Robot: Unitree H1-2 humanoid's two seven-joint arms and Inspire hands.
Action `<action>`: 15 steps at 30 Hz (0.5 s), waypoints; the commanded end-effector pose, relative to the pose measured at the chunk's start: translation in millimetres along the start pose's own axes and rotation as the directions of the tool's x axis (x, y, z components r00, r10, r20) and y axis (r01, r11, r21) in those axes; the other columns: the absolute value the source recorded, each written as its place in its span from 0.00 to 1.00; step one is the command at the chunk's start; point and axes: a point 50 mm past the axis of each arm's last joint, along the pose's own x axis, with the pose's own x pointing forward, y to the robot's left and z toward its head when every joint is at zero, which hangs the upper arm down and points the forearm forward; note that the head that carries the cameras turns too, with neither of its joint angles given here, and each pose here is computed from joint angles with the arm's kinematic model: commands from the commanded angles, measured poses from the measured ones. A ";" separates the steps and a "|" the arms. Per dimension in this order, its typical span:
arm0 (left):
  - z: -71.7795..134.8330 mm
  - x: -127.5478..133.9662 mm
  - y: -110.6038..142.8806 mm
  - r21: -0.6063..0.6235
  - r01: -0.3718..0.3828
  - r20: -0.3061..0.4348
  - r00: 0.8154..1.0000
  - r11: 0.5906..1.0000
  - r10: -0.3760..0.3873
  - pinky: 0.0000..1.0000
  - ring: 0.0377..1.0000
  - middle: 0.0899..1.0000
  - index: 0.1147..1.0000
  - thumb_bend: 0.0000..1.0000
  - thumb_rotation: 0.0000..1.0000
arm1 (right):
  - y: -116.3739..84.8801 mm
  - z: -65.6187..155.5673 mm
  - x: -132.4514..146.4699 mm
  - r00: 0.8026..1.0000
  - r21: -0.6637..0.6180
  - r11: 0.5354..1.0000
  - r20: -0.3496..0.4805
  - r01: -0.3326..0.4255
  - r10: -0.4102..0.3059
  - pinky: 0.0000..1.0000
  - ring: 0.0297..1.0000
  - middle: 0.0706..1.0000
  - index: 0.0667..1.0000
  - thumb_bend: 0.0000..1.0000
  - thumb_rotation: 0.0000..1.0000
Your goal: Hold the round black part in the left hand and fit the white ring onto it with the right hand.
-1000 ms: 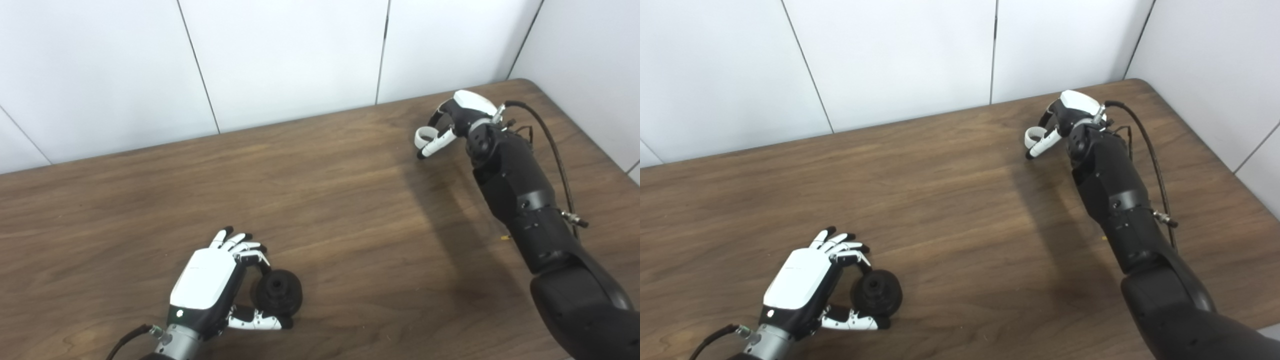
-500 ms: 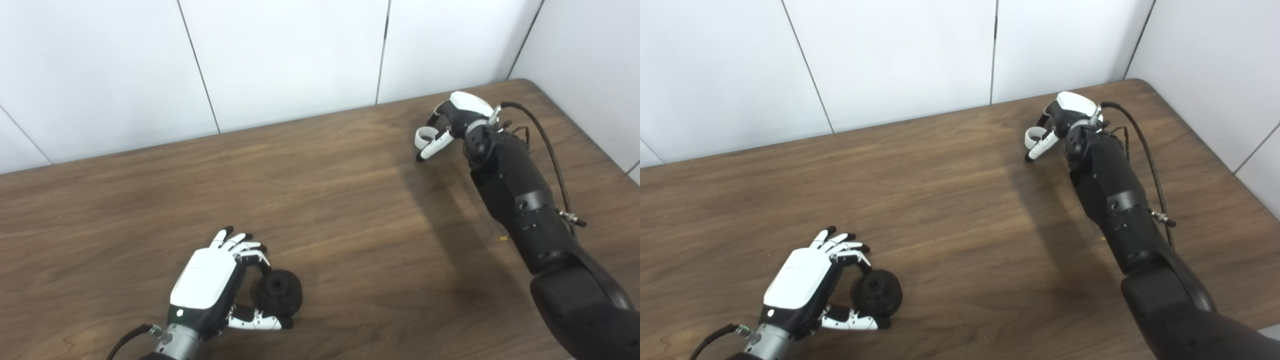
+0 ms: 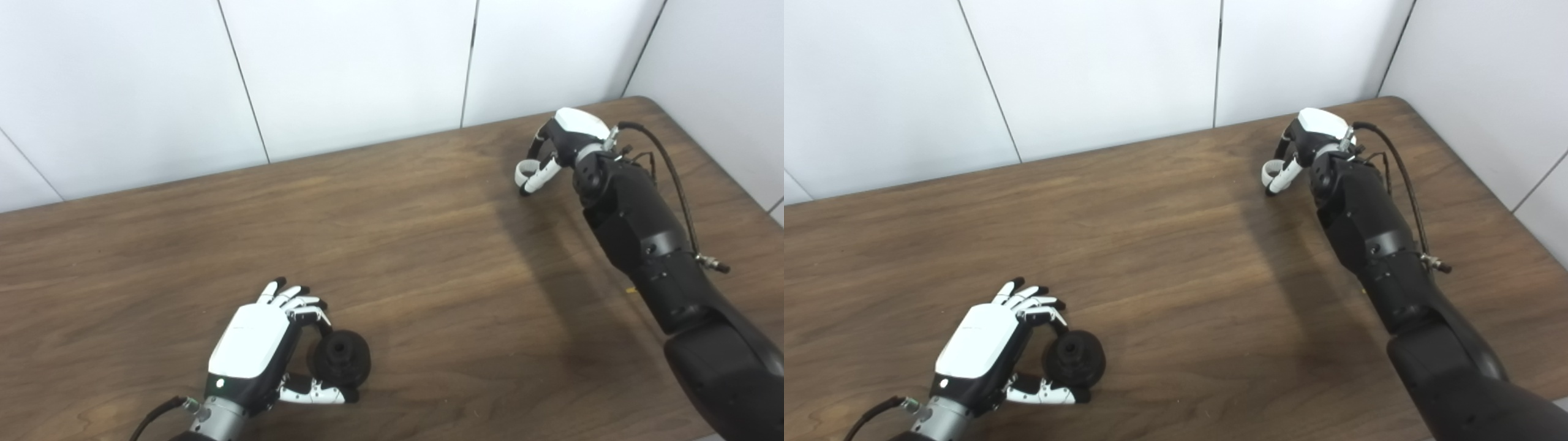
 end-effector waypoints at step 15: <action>-2.0 -0.3 -4.1 0.025 0.060 -0.032 0.998 0.998 -0.059 0.99 0.88 0.75 0.42 0.52 0.05 | -43.7 55.7 -41.3 0.948 -0.103 0.990 0.313 0.096 -0.059 1.00 0.99 0.86 0.45 0.52 0.14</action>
